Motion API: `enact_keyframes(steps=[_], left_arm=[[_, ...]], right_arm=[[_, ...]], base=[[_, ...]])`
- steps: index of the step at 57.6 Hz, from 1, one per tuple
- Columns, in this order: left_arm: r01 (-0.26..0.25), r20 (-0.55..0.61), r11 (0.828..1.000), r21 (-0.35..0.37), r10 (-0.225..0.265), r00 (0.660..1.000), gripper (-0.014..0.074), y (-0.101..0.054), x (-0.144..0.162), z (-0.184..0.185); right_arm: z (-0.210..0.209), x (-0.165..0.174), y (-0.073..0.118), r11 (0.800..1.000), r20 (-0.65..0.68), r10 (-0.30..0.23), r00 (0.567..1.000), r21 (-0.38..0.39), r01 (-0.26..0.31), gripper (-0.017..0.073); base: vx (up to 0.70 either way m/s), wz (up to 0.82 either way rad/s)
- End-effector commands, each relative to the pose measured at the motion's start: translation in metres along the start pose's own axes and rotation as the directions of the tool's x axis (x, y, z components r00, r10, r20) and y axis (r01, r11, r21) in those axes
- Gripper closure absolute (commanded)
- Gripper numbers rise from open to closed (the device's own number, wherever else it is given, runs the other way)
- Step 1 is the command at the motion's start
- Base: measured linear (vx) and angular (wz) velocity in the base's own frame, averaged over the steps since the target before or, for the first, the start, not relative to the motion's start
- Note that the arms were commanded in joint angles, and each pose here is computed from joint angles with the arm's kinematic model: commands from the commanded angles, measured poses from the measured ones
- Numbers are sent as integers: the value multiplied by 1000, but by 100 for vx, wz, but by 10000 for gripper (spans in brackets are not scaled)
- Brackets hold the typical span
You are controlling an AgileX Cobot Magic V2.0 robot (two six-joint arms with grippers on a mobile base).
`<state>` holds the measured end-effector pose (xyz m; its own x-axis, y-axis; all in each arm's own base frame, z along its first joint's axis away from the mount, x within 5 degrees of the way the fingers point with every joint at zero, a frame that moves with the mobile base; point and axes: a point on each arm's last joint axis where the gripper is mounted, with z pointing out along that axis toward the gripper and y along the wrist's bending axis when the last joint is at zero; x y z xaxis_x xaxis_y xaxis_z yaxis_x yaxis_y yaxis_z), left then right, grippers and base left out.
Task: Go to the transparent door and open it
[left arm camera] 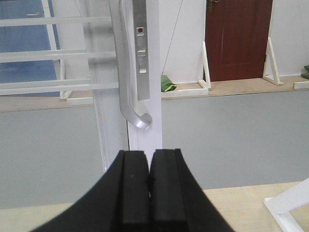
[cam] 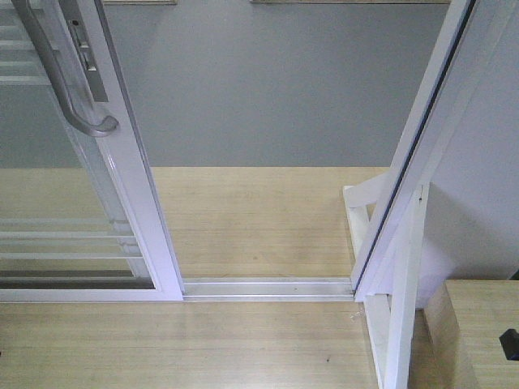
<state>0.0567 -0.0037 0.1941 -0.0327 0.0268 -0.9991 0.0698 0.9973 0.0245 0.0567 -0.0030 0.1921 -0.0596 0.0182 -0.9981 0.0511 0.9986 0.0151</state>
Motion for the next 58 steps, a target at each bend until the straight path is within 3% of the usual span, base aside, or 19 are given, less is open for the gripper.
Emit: enact_keyframes(steps=[1,58], left_arm=[[9,83,1000,9,-10,997,601,-1,-3,-1],[9,83,1000,9,-10,997,601,-1,-3,-1]], right_arm=[[-1,-7,0,1000,93,-10,996,0,10,565],[-1,-7,0,1000,93,-10,996,0,10,565]], base=[[0,0],[0,0]])
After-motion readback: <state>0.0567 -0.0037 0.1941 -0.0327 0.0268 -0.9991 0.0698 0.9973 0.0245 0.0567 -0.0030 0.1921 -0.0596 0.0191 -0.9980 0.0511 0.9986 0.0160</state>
